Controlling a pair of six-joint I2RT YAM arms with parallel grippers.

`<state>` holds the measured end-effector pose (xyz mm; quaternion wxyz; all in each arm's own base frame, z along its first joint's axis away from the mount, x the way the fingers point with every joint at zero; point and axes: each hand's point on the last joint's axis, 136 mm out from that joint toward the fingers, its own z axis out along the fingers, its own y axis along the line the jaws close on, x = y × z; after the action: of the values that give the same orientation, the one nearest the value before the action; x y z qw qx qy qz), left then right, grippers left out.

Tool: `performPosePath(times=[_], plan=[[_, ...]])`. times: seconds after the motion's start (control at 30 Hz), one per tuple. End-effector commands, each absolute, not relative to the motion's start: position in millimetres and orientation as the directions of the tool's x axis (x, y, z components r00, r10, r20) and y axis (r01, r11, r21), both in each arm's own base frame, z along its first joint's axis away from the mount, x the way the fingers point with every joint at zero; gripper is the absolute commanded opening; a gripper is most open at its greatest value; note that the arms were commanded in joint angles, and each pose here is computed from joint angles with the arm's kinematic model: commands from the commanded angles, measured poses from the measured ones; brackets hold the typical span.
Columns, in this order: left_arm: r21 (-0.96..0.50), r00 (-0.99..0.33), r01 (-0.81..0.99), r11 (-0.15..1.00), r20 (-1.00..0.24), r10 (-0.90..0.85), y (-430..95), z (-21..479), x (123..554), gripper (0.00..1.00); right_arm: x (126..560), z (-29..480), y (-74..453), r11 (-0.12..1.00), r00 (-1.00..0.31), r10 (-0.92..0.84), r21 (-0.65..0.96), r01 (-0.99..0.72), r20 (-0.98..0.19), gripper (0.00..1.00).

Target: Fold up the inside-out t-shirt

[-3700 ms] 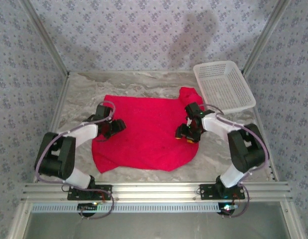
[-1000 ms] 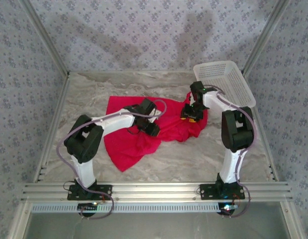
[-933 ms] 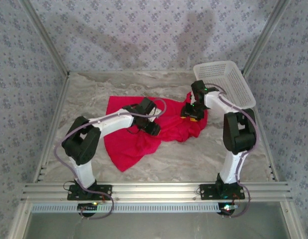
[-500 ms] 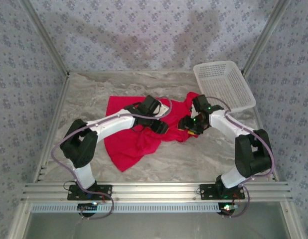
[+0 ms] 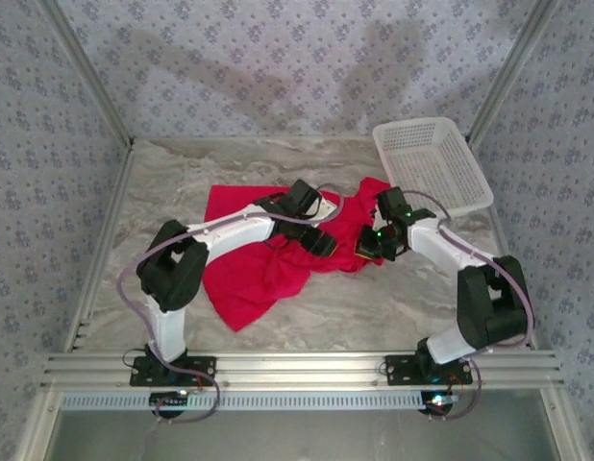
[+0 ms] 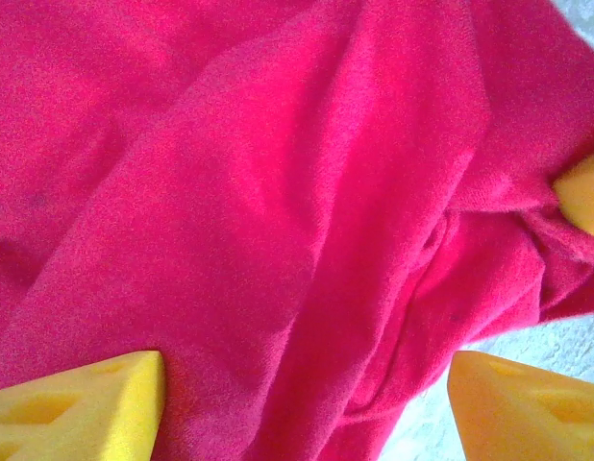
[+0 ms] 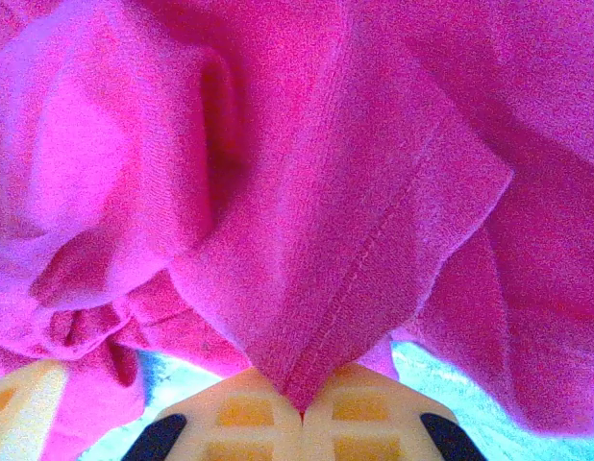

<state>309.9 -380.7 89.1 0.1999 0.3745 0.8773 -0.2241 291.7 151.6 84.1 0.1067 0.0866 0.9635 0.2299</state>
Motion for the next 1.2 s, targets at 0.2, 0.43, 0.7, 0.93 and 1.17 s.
performPosePath(times=[0.2, 0.43, 0.7, 0.93, 1.17], plan=[[-0.241, -0.605, 0.789, 0.565, -0.464, 0.647, -397.5, 66.2, 302.5, 0.70, 278.9, 82.4, 146.3, 0.881, -0.969, 0.204, 0.458, 0.119, -0.141, 0.00], [-0.226, -0.631, 0.767, 0.601, -0.435, 0.642, -376.4, 92.9, 317.5, 0.00, 266.8, 86.9, 127.0, 0.903, -0.971, 0.200, 0.409, 0.131, -0.132, 0.00], [-0.277, -0.637, 0.746, 0.606, -0.562, 0.527, -358.9, 170.2, 325.2, 0.00, 257.3, 89.6, 87.9, 0.954, -0.966, 0.199, 0.257, 0.153, -0.163, 0.00], [-0.351, -0.714, 0.670, 0.654, -0.547, 0.437, -340.2, 155.8, 336.6, 0.00, 256.7, 87.4, 79.6, 0.964, -0.970, 0.191, 0.217, 0.156, -0.151, 0.00], [-0.488, -0.766, 0.626, 0.609, -0.534, 0.359, -358.7, 162.2, 336.0, 0.00, 268.5, 115.2, 108.5, 0.935, -0.965, 0.192, 0.331, 0.125, -0.178, 0.31]])
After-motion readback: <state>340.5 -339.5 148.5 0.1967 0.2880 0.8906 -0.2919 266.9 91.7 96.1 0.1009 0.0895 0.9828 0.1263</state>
